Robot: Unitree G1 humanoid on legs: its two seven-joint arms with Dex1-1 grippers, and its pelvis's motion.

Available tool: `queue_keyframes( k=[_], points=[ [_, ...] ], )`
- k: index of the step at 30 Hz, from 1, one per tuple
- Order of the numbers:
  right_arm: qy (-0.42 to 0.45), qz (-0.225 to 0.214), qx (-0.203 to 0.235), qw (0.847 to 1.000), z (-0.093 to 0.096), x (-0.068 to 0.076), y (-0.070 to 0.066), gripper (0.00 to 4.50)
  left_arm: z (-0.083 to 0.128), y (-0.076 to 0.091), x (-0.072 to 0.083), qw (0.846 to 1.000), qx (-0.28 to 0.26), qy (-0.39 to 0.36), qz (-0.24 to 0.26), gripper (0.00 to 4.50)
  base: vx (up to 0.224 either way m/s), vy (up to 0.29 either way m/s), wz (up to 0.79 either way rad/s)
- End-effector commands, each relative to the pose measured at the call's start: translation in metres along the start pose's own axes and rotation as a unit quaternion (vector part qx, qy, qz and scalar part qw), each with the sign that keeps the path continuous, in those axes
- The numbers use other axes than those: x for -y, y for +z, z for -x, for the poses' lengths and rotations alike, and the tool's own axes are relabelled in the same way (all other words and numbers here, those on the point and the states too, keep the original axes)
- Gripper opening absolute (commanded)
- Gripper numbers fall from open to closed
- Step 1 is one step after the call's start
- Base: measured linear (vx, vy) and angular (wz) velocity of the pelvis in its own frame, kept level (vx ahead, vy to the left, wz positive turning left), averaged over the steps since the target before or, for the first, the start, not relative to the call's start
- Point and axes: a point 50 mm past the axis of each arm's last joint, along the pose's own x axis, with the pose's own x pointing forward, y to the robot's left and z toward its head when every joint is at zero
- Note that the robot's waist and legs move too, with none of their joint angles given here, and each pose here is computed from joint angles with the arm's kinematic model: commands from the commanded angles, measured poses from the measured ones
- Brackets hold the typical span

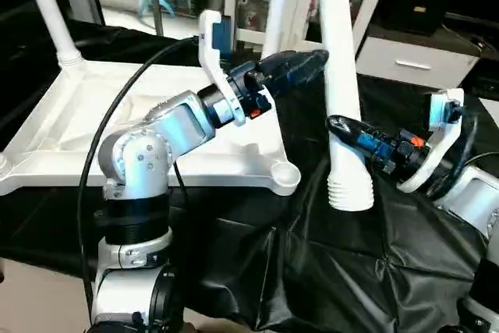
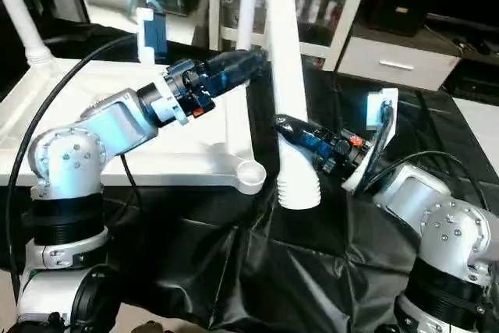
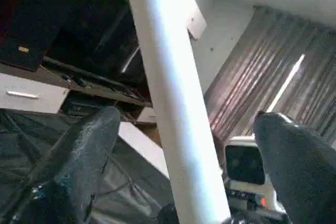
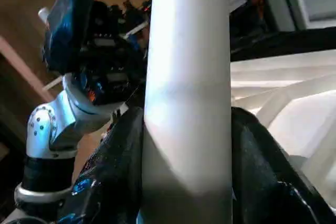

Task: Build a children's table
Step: Pick table leg

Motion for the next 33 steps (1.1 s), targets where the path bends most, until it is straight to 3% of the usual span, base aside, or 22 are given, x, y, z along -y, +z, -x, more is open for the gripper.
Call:
queue_keyframes(
  k=[1,4,11,16,18,20,23,25,27,30,33],
  points=[
    [0.009,0.015,-0.003,1.000,0.000,-0.003,0.002,1.84,-0.006,0.001,0.005,1.000,-0.012,-0.001,-0.003,4.50,0.000,0.000,0.00],
    [0.002,0.039,-0.020,0.999,-0.004,-0.004,0.000,1.84,-0.008,0.000,0.005,1.000,-0.013,0.009,-0.001,4.50,0.000,0.000,0.00],
    [-0.022,0.094,-0.083,0.992,-0.012,-0.002,-0.020,1.84,-0.013,-0.007,0.007,1.000,-0.016,0.005,0.026,4.50,0.000,0.000,0.00],
    [-0.028,0.120,-0.098,0.987,-0.015,-0.003,-0.022,1.84,-0.013,-0.011,0.002,0.999,-0.030,0.026,0.025,4.50,0.000,0.000,0.00],
    [-0.044,0.162,-0.101,0.981,-0.019,-0.002,-0.022,1.84,-0.012,-0.013,-0.004,0.998,-0.040,0.052,0.019,4.50,0.000,0.000,0.00],
    [-0.049,0.171,-0.101,0.979,-0.020,-0.002,-0.022,1.84,-0.013,-0.013,-0.005,0.997,-0.040,0.058,0.020,4.50,0.000,0.000,0.00],
    [-0.092,0.231,-0.103,0.963,-0.026,0.002,-0.021,1.84,-0.013,-0.010,-0.013,0.994,-0.026,0.101,0.021,4.50,0.000,0.000,0.00],
    [-0.158,0.297,-0.112,0.935,-0.031,0.012,-0.019,1.84,-0.013,-0.007,-0.018,0.992,-0.013,0.125,0.017,4.50,0.000,0.000,0.00],
    [-0.170,0.341,-0.120,0.917,-0.034,0.014,-0.022,1.84,-0.012,-0.006,-0.021,0.991,-0.008,0.135,0.016,4.50,0.000,0.000,0.00],
    [-0.164,0.346,-0.115,0.917,-0.036,0.014,-0.026,1.84,-0.012,-0.007,-0.023,0.990,-0.007,0.142,0.016,4.50,0.000,0.000,0.00],
    [-0.172,0.372,-0.131,0.903,-0.037,0.016,-0.034,1.83,-0.012,-0.007,-0.027,0.987,0.005,0.162,0.025,4.33,0.000,0.000,0.00]
  ],
)
